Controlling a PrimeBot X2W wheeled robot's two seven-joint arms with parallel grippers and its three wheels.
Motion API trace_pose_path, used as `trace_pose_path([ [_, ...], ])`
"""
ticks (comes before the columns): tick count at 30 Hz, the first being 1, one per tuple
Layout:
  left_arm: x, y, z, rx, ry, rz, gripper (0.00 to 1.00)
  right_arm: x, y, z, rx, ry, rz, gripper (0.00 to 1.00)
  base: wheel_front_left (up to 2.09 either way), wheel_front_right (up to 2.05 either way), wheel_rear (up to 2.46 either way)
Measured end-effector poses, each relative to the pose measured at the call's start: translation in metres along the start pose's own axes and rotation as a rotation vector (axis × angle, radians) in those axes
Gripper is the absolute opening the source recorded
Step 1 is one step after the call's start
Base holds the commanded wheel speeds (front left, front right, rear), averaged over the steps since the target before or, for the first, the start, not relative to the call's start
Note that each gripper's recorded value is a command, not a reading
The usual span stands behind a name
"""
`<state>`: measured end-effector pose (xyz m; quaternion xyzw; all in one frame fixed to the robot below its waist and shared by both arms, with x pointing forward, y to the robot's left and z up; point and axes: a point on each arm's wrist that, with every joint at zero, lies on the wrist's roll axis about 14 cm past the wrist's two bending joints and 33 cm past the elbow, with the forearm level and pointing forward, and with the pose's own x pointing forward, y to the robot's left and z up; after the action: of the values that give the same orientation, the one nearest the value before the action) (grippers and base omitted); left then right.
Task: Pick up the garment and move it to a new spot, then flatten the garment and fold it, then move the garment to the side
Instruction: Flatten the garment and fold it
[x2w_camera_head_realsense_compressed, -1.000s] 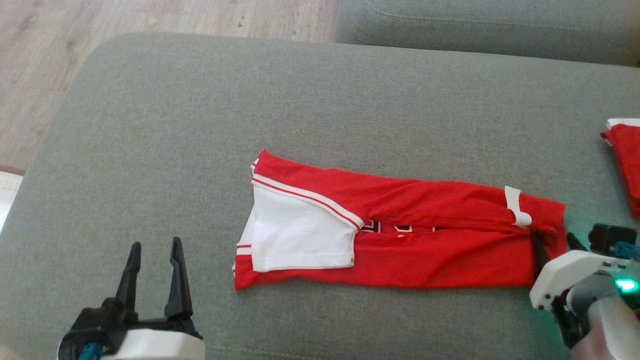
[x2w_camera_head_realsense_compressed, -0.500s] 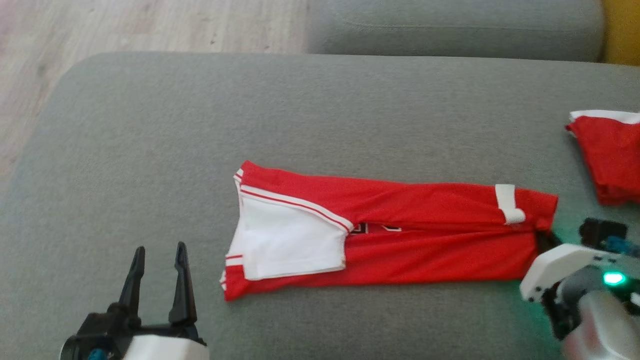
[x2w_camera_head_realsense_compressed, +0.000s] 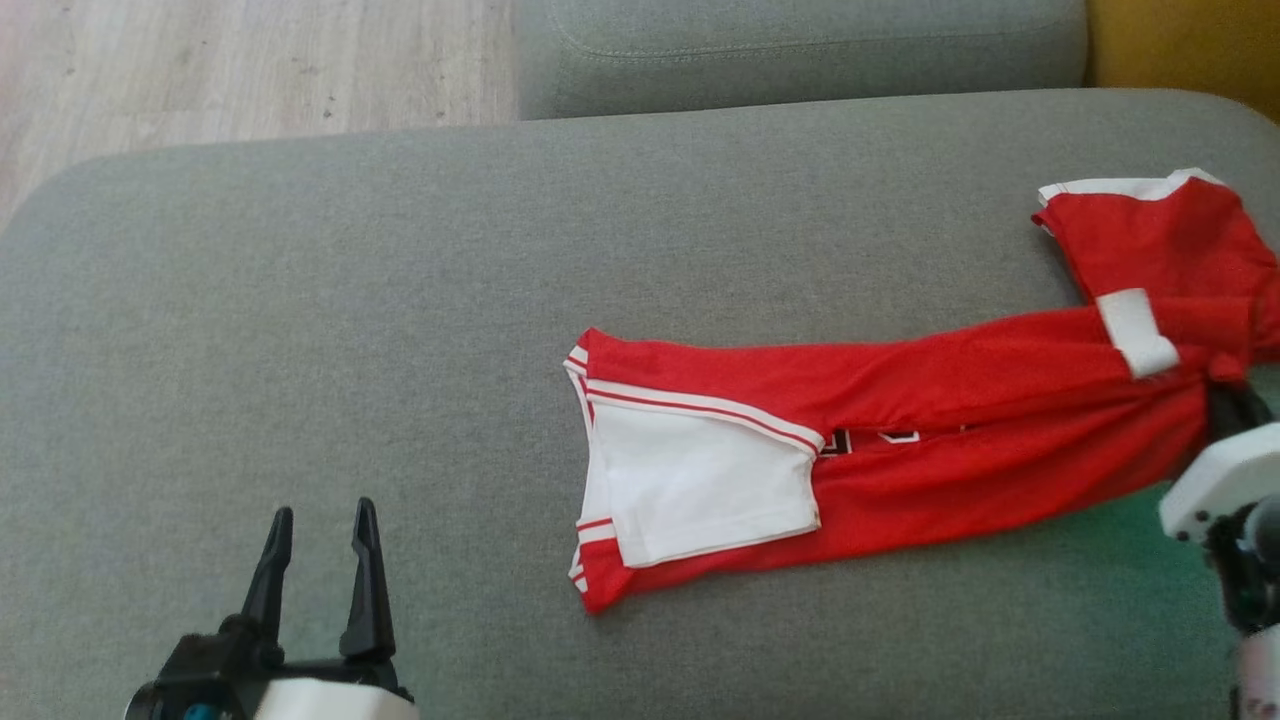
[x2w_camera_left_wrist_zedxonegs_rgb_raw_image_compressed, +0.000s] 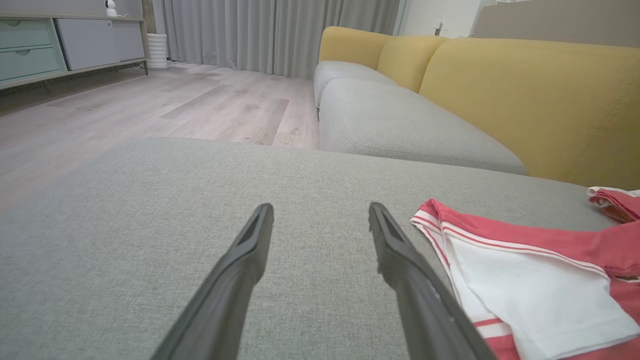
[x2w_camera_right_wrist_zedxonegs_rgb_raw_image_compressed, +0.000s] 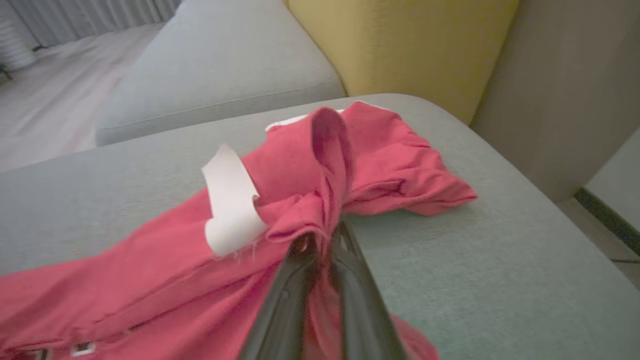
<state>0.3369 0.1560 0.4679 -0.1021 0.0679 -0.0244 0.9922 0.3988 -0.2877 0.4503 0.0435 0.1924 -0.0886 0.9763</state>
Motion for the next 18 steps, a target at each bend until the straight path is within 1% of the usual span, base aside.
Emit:
trace_pose_path([
  [4,-0.001,0.0,-0.003,0.001,0.007,-0.003,1.0,-0.004,0.037,0.005,0.026,-0.006,0.097,0.0,0.0,0.0,0.0],
  [10,-0.009,0.009,-0.002,-0.001,0.0,0.03,1.0,-0.016,0.116,0.013,0.068,-0.013,0.313,0.0,0.0,0.0,0.0],
  [14,-0.016,0.018,-0.001,-0.004,-0.007,0.058,1.0,-0.03,0.173,0.007,0.09,0.013,0.47,0.0,0.0,0.0,0.0],
  [18,-0.021,0.024,-0.003,-0.007,-0.002,0.079,1.0,-0.043,0.221,-0.003,0.09,0.054,0.613,0.0,0.0,0.0,0.0],
])
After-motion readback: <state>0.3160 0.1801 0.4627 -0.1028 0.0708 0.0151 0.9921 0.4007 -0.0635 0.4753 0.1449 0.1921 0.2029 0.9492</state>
